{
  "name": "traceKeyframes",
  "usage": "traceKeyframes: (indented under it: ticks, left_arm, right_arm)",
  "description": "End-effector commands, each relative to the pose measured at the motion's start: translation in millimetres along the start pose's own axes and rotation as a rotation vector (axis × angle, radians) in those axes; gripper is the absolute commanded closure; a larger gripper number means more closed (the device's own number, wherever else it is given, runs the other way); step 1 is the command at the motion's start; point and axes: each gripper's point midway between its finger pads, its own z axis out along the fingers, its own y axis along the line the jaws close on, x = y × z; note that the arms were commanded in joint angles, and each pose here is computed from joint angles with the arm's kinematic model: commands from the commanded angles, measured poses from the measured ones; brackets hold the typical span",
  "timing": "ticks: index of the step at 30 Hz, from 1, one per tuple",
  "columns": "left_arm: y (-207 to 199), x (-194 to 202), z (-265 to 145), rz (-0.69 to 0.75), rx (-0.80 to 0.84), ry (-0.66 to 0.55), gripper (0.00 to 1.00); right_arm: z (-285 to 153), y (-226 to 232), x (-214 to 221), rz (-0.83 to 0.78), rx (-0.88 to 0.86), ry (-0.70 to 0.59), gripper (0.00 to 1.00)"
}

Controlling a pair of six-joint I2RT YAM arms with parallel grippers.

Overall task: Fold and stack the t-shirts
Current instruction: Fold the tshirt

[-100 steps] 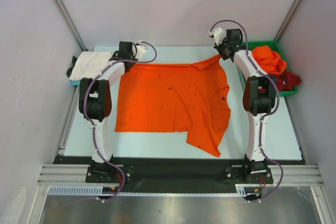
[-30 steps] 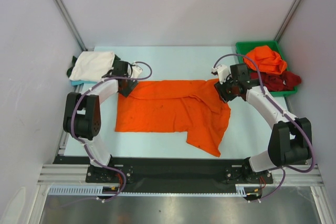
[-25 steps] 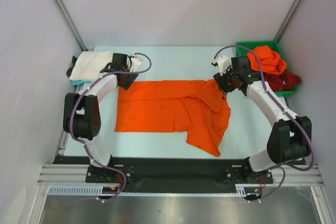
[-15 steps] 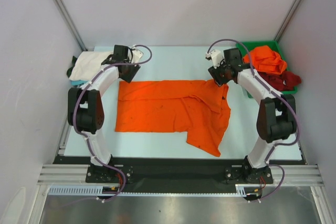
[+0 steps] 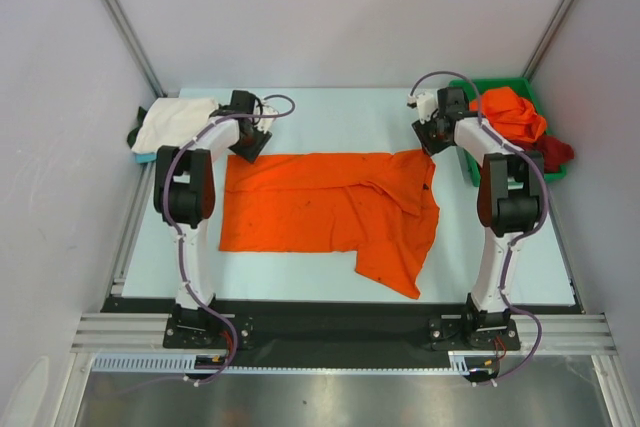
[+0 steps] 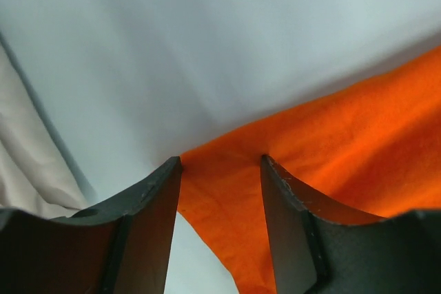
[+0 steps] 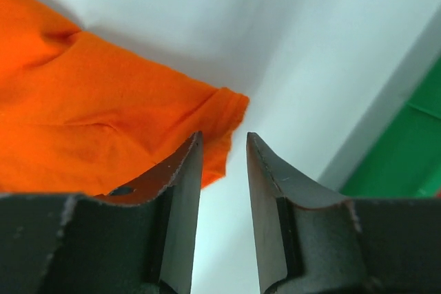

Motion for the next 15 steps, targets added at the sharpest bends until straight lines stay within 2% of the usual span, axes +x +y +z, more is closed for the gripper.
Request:
traceKeyframes:
  ticks: [1,6,7,10,15]
  left_arm:
    - [17.8,-11.8,-2.2,-0.034,-0.043,-0.019,0.45]
    - [18.4,-7.5,9.1,-0.038,-0.051,0.001,0.46]
    - [18.0,-5.8,11.8,-0.036,-0.051,0.008,0.46]
    - [19.6,-3.2,16.9,-0.028,-0.062,0.019,0.46]
    - [23.8,-7.1,22.1,-0.032,-0.076,0.014,0.47]
  right_arm:
    - [8.0,3.8,-4.4,-0.003,-0.024,-0.005,0.64]
    - [24.8,6.4,9.4,0.001,-0.032,0.039,0.65]
    - [27.2,3.8,11.5,0.004,-0.028,0.042,0.73]
    - [33.7,0.1,15.3,-0.001,-0.019,0.055,0.89]
    - [40.6,-17.6,20.7,0.011,0.027,0.063,1.00]
